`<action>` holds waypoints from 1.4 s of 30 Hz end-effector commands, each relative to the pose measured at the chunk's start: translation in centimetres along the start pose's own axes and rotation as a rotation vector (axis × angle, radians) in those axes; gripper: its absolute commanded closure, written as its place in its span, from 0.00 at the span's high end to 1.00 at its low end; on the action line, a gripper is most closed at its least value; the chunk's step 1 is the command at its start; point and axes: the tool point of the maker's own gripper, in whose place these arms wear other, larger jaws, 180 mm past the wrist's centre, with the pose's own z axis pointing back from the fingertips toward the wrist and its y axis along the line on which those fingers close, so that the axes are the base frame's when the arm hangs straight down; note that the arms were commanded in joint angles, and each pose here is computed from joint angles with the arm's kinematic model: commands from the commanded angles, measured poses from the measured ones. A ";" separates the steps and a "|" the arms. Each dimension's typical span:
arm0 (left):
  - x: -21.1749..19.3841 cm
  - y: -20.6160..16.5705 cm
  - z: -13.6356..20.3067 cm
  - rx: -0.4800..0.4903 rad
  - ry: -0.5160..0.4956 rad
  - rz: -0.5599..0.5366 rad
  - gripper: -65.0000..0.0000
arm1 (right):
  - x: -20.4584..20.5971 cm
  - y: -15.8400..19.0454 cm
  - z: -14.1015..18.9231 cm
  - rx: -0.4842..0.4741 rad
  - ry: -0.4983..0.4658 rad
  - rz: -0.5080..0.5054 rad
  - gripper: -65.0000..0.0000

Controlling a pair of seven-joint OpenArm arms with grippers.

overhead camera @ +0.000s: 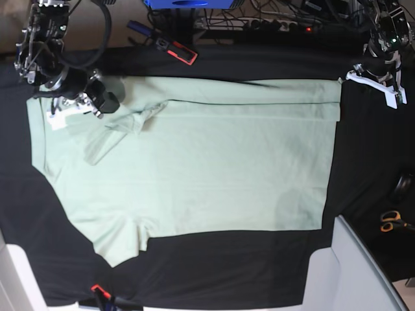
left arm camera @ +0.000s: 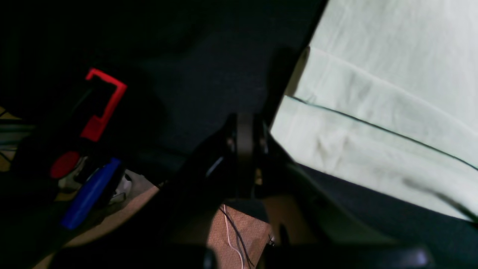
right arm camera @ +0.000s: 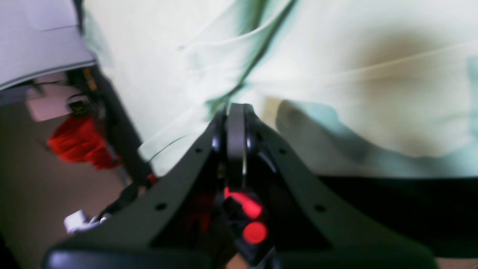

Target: Fold the T-shirt properly

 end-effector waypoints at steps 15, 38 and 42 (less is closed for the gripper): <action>1.0 0.4 0.3 0.006 -0.033 -0.012 0.00 | -2.2 2.6 -4.5 0.003 0.104 -0.091 0.00; 1.5 3.9 0.6 0.205 -0.003 -0.289 0.00 | 1.3 6.4 -8.1 0.054 0.127 -0.098 0.00; 1.6 3.9 0.6 0.203 -0.006 -0.288 0.00 | 1.6 9.1 -8.9 0.082 0.151 -0.015 0.00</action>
